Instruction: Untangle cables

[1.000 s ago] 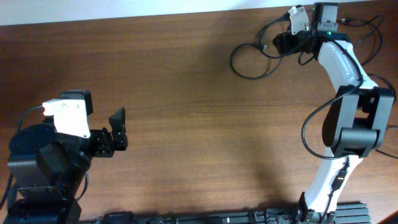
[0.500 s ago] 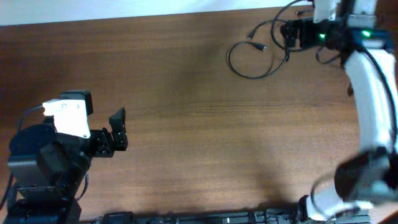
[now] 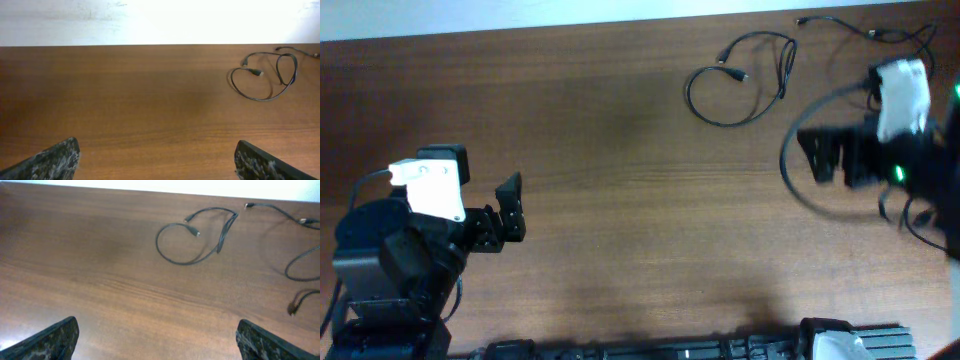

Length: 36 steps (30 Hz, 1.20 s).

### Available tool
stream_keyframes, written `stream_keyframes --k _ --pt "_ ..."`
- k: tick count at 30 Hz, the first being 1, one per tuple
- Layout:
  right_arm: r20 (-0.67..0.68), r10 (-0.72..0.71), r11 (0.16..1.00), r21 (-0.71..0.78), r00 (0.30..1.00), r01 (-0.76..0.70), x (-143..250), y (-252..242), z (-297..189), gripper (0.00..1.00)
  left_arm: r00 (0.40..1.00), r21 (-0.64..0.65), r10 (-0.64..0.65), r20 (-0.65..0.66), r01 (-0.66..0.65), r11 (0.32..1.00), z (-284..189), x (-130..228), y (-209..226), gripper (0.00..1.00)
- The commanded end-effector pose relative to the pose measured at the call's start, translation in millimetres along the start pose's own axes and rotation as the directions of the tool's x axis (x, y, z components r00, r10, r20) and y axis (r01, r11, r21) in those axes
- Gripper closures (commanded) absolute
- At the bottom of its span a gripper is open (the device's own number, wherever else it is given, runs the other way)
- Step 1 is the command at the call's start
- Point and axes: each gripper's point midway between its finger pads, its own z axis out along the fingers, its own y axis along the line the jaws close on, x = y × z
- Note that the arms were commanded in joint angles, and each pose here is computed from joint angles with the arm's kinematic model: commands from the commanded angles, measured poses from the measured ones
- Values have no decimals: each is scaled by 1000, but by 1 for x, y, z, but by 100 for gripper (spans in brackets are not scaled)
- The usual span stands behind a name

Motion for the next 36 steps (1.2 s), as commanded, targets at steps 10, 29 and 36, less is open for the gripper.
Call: stream_keyframes --k 10,29,36 --pt "291 -123 992 54 949 113 76 56 -106 1 1000 -12 12 6 -12 1000 -1 -2 2 1" --pt "274 -116 993 49 955 107 107 57 -96 1 1000 -12 12 6 -12 1000 -1 -2 2 1" --pt "241 -102 995 40 965 96 172 51 -54 1 1000 -12 12 6 -12 1000 -1 -2 2 1"
